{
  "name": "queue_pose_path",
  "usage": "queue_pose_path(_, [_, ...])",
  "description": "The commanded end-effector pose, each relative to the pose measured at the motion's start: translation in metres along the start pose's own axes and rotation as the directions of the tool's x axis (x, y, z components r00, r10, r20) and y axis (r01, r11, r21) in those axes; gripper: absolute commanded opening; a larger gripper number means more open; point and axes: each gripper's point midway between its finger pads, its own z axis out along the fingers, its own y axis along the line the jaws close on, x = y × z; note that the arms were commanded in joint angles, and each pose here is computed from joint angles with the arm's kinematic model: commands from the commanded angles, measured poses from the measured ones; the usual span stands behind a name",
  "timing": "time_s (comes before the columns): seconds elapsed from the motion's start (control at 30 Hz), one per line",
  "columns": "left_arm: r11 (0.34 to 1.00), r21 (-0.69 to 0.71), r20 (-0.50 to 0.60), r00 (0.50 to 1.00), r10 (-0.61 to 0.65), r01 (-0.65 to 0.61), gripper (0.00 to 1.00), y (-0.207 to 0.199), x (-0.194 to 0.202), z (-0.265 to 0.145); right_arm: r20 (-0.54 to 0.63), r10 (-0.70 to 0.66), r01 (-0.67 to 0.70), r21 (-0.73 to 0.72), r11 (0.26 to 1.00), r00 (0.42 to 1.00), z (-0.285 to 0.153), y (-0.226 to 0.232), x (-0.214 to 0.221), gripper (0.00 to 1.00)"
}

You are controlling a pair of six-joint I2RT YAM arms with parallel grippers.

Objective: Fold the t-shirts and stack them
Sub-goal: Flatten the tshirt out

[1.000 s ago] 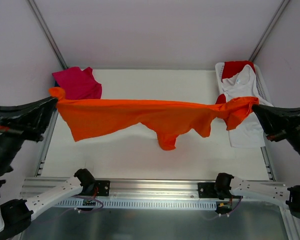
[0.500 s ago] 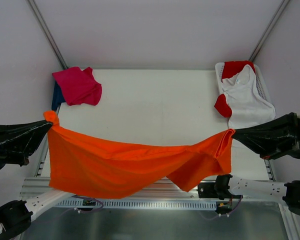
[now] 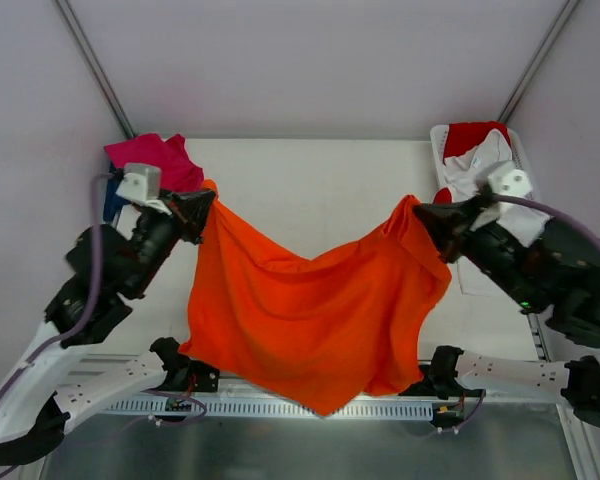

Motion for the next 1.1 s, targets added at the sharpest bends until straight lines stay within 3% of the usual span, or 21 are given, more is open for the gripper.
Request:
queue_pose_path(0.0, [0.949,-0.29,0.12,0.989,-0.091,0.123,0.0,0.045,0.013,0.027,-0.167,-0.105,0.156,0.329,0.931,0.98,0.049,-0.034,0.044,0.0])
queue_pose_path(0.07, [0.933,-0.341,0.072,0.993,-0.094,0.113,0.0,0.052,0.054,0.041,-0.28,-0.127,0.226,0.357,0.906,0.952,0.074,-0.034,0.078,0.0])
queue_pose_path(0.2, [0.858,-0.484,0.086,0.985,-0.147,0.171,0.0,0.077,0.103,0.058,-0.436,-0.066,0.25,0.38,0.891,0.897,0.108,-0.042,0.16,0.0])
queue_pose_path(0.33, [0.752,-0.637,0.079,0.985,-0.154,0.169,0.0,0.112,0.155,0.069,-0.489,0.054,0.186,0.428,0.884,0.87,0.135,-0.062,0.22,0.0])
queue_pose_path(0.4, [0.738,-0.648,0.106,0.982,-0.158,0.188,0.0,0.121,0.17,0.079,-0.51,0.08,0.199,0.469,0.861,0.856,0.15,-0.078,0.242,0.0])
queue_pose_path(0.63, [0.702,-0.703,-0.005,0.986,-0.167,0.116,0.0,0.154,0.223,0.15,-0.583,0.156,0.289,0.595,0.75,0.797,0.192,-0.127,0.288,0.0])
queue_pose_path(0.77, [0.675,-0.73,-0.022,0.984,-0.176,0.105,0.0,0.176,0.235,0.18,-0.573,0.178,0.274,0.613,0.741,0.8,0.228,-0.143,0.294,0.0])
queue_pose_path(0.87, [0.688,-0.717,-0.034,0.981,-0.191,0.109,0.0,0.188,0.245,0.208,-0.59,0.175,0.297,0.614,0.731,0.788,0.249,-0.152,0.308,0.0])
queue_pose_path(1.0, [0.728,-0.673,-0.07,0.967,-0.243,0.134,0.0,0.216,0.254,0.244,-0.553,0.167,0.295,0.647,0.703,0.816,0.283,-0.174,0.296,0.0])
queue_pose_path(1.07, [0.711,-0.69,-0.105,0.952,-0.288,0.139,0.0,0.241,0.263,0.258,-0.541,0.169,0.294,0.664,0.688,0.824,0.3,-0.189,0.295,0.0])
